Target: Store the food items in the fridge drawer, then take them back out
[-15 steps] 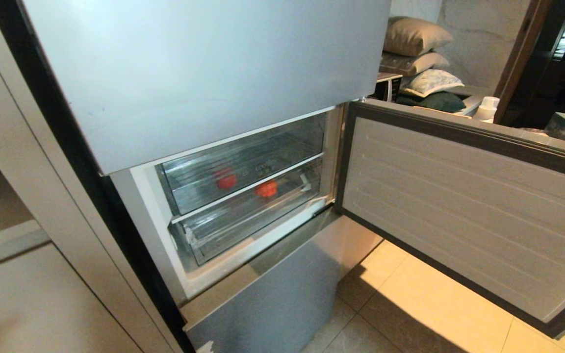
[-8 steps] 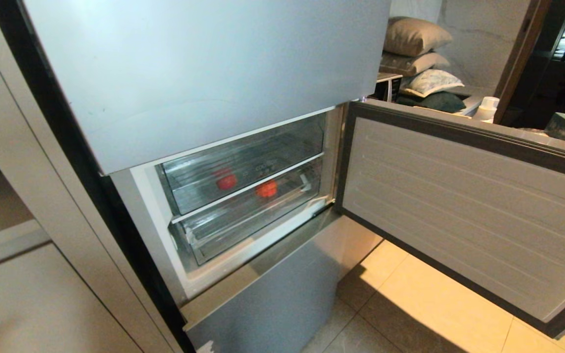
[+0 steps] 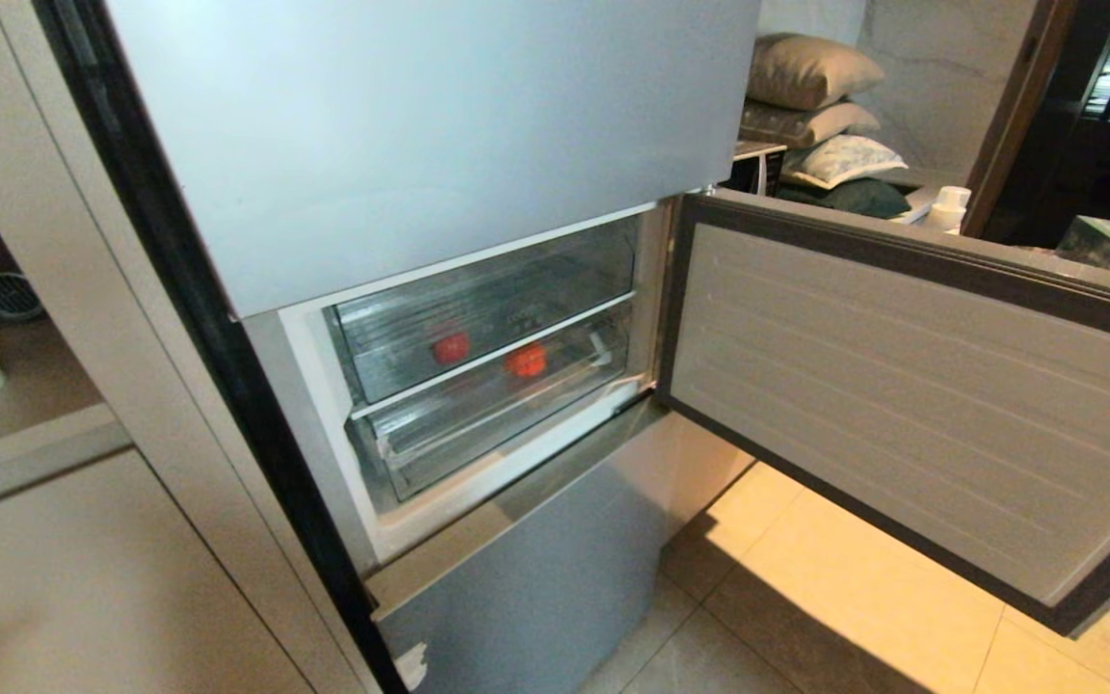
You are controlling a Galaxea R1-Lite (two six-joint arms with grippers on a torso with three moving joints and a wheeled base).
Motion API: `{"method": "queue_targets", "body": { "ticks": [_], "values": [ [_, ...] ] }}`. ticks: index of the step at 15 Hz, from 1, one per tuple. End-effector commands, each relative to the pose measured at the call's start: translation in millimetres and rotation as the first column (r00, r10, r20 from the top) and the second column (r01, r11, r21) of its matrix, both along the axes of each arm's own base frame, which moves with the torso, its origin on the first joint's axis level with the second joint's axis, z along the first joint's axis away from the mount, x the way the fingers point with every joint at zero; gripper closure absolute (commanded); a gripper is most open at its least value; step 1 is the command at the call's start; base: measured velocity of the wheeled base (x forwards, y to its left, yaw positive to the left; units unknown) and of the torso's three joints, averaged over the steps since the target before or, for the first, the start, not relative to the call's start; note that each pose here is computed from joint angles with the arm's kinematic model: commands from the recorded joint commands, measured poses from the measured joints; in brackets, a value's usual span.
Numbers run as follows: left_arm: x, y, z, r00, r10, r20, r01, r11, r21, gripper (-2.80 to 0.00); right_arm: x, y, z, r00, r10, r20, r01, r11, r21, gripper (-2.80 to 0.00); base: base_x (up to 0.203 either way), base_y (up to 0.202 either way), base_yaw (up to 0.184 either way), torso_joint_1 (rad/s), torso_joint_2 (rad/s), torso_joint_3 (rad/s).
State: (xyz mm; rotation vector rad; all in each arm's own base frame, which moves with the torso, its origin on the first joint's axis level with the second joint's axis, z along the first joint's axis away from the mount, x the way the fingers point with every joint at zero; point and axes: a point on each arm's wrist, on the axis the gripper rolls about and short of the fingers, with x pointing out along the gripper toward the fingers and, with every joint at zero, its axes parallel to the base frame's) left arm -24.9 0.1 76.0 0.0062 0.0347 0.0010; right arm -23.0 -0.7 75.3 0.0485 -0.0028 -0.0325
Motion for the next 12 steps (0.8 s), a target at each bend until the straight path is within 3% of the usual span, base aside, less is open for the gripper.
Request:
{"method": "queue_targets", "body": {
  "ticks": [1, 9, 12],
  "values": [
    [0.0, 0.0, 0.0, 1.0, 0.0, 0.0, 0.0, 1.0, 0.0, 0.0, 0.2, 0.0, 0.1, 1.0, 0.0, -0.002, 0.0, 1.0, -0.004, 0.0, -0.201, 0.0, 0.002, -0.007, 0.0, 0.004],
    [0.0, 0.0, 0.1, 1.0, 0.001, 0.001, -0.001, 1.0, -0.003, 0.0, 0.2, 0.0, 0.0, 1.0, 0.002, -0.003, -0.002, 1.0, -0.01, 0.0, -0.193, 0.0, 0.001, 0.003, 0.0, 0.001],
    [0.0, 0.0, -0.1, 1.0, 0.001, -0.001, -0.001, 1.0, -0.003, 0.0, -0.5, 0.0, 2.5, 1.0, -0.001, 0.005, 0.001, 1.0, -0.016, 0.0, -0.039, 0.0, 0.0, -0.005, 0.0, 0.001]
  ]
}}
